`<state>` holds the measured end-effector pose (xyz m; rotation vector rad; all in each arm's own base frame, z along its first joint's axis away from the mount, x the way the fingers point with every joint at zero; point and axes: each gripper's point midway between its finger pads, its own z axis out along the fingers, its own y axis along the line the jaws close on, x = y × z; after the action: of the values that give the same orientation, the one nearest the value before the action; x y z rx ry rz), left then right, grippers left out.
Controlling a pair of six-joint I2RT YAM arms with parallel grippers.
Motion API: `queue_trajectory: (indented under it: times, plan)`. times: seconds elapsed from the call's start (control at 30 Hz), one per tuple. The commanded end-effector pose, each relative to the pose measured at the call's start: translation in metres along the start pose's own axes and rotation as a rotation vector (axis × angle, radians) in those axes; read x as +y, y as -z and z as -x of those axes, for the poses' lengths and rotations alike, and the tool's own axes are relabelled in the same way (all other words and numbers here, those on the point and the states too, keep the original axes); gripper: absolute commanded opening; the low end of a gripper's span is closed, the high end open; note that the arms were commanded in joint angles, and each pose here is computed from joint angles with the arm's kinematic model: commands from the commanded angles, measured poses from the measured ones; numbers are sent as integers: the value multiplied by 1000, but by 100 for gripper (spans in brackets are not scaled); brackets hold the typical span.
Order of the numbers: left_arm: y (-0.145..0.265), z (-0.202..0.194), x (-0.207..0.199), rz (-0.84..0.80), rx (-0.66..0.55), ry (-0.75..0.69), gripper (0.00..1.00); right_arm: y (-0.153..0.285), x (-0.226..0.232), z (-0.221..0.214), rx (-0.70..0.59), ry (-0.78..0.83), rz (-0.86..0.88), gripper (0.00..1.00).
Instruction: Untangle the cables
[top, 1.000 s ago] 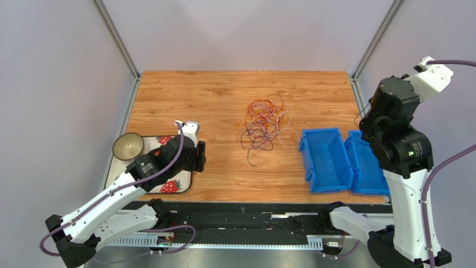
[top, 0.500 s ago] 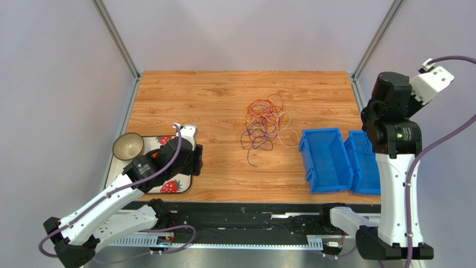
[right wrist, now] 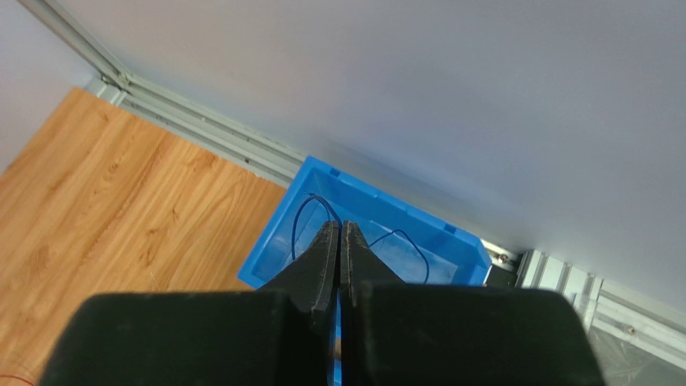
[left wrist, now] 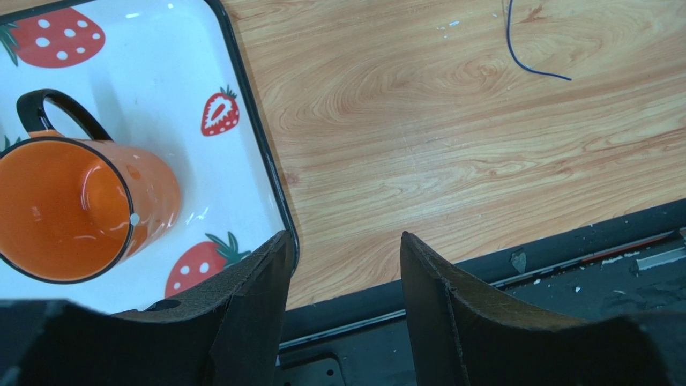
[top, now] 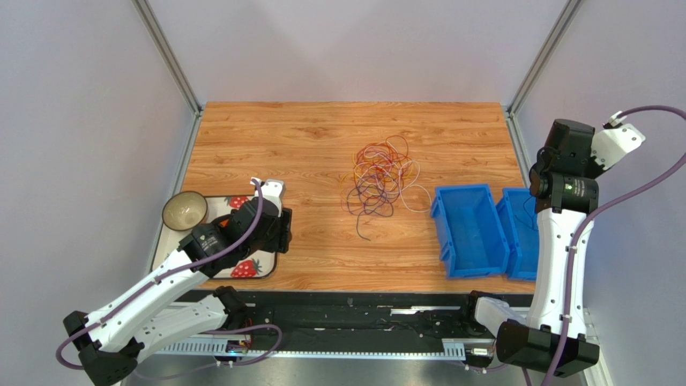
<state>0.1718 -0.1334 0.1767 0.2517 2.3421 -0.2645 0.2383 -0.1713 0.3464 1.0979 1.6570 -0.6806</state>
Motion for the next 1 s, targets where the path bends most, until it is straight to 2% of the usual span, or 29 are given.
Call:
queue_trajectory:
  times: [0.0, 0.13, 0.33, 0.53, 0.67, 0.83, 0.87, 0.93, 0.97]
  plan:
    - [-1, 1, -1, 21, 15, 6, 60, -11, 18, -14, 26, -83, 91, 0]
    - [-4, -1, -1, 38, 29, -6, 60, -32, 27, -35, 119, -104, 112, 0]
    - [-2, 1, -5, 11, 15, -25, 60, -53, 37, -44, 151, -114, 111, 0]
    - [-2, 4, -5, 3, -1, -25, 60, -79, 48, -81, 243, -79, 91, 0]
    - [-2, 3, -6, 3, 2, -28, 60, -84, 46, -96, 260, -104, 97, 0]
    - [-2, 5, -6, 5, -1, -30, 60, -81, 41, -92, 252, -123, 99, 0]
    - [-3, 4, -5, 7, 3, -32, 60, -80, 40, -92, 250, -126, 97, 1]
    - [-3, 4, -6, 4, 4, -33, 60, -77, 41, -91, 250, -128, 111, 11]
    - [-2, 4, -7, 1, 2, -32, 60, -76, 42, -91, 252, -124, 119, 26]
